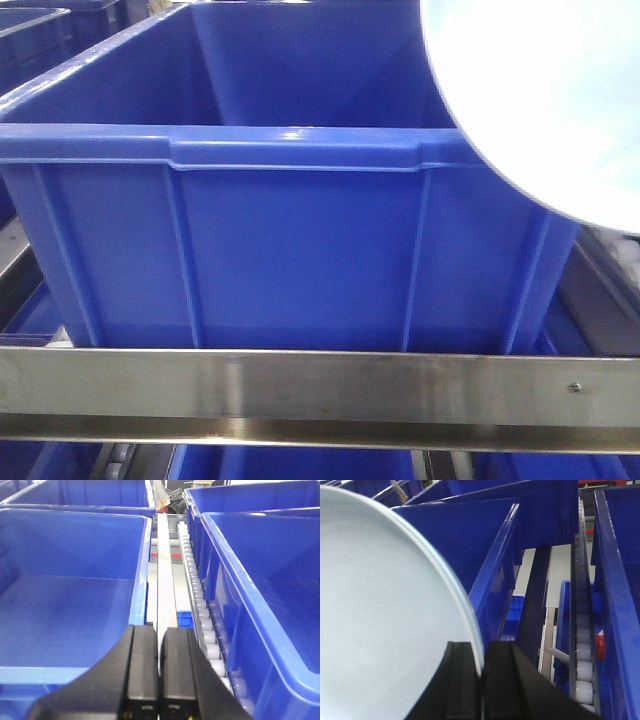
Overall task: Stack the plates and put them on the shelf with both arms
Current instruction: 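Move the right gripper with the plates over the blue bin, then lower the plate stack into the blue bin and open the right gripper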
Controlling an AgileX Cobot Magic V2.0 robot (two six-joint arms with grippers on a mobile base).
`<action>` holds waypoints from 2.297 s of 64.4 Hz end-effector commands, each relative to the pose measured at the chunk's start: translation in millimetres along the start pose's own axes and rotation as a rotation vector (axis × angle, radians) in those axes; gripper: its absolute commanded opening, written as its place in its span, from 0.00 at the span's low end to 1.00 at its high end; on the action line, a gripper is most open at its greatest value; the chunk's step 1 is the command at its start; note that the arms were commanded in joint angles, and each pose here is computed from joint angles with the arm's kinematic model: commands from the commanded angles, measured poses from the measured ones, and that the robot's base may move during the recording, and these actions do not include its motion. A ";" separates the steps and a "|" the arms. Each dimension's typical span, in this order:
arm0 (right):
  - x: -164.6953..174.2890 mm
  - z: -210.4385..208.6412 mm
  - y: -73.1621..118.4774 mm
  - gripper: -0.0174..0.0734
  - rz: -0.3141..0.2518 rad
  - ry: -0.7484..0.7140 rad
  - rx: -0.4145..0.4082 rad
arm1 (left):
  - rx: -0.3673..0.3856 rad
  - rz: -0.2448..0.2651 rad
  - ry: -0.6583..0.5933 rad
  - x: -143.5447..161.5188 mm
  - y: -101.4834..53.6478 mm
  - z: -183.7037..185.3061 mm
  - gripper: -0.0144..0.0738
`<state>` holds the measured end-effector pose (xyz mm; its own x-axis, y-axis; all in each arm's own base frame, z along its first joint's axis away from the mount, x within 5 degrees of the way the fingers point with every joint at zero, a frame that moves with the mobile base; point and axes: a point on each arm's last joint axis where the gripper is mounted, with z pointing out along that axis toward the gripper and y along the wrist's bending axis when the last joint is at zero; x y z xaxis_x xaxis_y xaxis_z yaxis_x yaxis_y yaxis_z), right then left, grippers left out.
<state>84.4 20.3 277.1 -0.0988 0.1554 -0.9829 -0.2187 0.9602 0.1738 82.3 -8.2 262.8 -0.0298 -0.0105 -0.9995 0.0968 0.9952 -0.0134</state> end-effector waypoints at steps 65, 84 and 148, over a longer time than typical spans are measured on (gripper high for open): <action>-43.5 4.5 6.6 0.25 0.009 -0.133 -0.013 | -0.021 -0.006 -0.094 -18.0 1.8 0.4 0.25; -106.0 63.2 17.9 0.25 0.002 -0.089 -0.013 | -0.021 -0.006 -0.094 -18.0 1.8 0.4 0.25; -46.9 258.7 80.9 0.27 -0.076 0.210 -0.162 | -0.021 -0.006 -0.094 -18.0 1.8 0.4 0.25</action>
<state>319.7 150.7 286.5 -0.4395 -0.0528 -0.8967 -0.3703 0.9201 0.1273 82.3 -8.2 262.8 -0.0298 -0.0105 -0.9995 0.0968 0.9952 -0.0134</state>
